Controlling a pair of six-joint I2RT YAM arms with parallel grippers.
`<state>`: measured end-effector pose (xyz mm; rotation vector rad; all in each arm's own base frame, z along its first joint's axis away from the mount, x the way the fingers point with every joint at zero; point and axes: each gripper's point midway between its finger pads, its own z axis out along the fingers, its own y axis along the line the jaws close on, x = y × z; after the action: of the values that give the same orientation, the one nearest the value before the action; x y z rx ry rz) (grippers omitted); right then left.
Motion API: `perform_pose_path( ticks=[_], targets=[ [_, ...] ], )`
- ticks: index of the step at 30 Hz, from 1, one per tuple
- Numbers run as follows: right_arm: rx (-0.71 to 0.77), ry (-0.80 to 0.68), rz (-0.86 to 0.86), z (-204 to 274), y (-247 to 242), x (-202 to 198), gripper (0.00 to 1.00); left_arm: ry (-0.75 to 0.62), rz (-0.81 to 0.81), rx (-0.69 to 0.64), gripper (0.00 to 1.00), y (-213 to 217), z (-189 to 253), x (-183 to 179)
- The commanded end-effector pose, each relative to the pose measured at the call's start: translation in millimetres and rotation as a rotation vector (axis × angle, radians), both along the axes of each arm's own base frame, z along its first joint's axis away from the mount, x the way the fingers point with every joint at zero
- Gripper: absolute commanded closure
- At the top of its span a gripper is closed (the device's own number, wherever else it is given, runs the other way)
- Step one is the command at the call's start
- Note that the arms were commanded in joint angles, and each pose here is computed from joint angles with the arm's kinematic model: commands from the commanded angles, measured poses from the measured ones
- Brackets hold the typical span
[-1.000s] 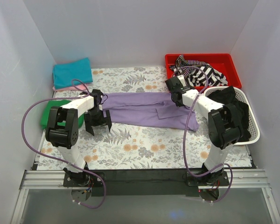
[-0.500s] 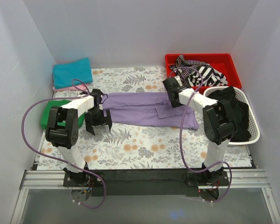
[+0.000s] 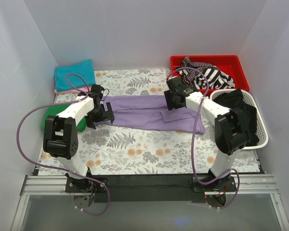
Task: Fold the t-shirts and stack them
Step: Fold the tshirt
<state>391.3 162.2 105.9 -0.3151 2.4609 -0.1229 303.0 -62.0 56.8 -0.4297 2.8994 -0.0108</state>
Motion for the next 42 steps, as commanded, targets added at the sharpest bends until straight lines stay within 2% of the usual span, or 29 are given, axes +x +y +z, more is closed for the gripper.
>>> perform_pose_path(
  ticks=[1,11,16,22,29,36,42],
  targets=[
    [0.095,0.031,0.072,-12,31,1,0.33,-0.109,0.042,0.024,0.03,6,11,25],
    [0.188,0.021,0.124,-5,55,6,0.33,-0.117,0.086,0.114,0.02,26,-6,36],
    [0.19,0.022,0.129,-18,59,10,0.32,-0.161,0.145,0.132,0.02,35,-7,37],
    [0.176,0.102,0.117,-53,59,3,0.32,-0.125,0.162,0.16,0.02,47,-21,35],
    [0.15,0.188,0.111,-86,48,-19,0.32,-0.218,0.154,0.028,0.02,28,2,60],
    [0.084,0.245,0.07,-111,29,-38,0.33,-0.118,0.152,0.208,0.02,59,-15,44],
    [0.015,0.285,0.001,-127,0,-55,0.32,-0.062,0.128,0.391,0.02,90,-11,32]
  ],
)
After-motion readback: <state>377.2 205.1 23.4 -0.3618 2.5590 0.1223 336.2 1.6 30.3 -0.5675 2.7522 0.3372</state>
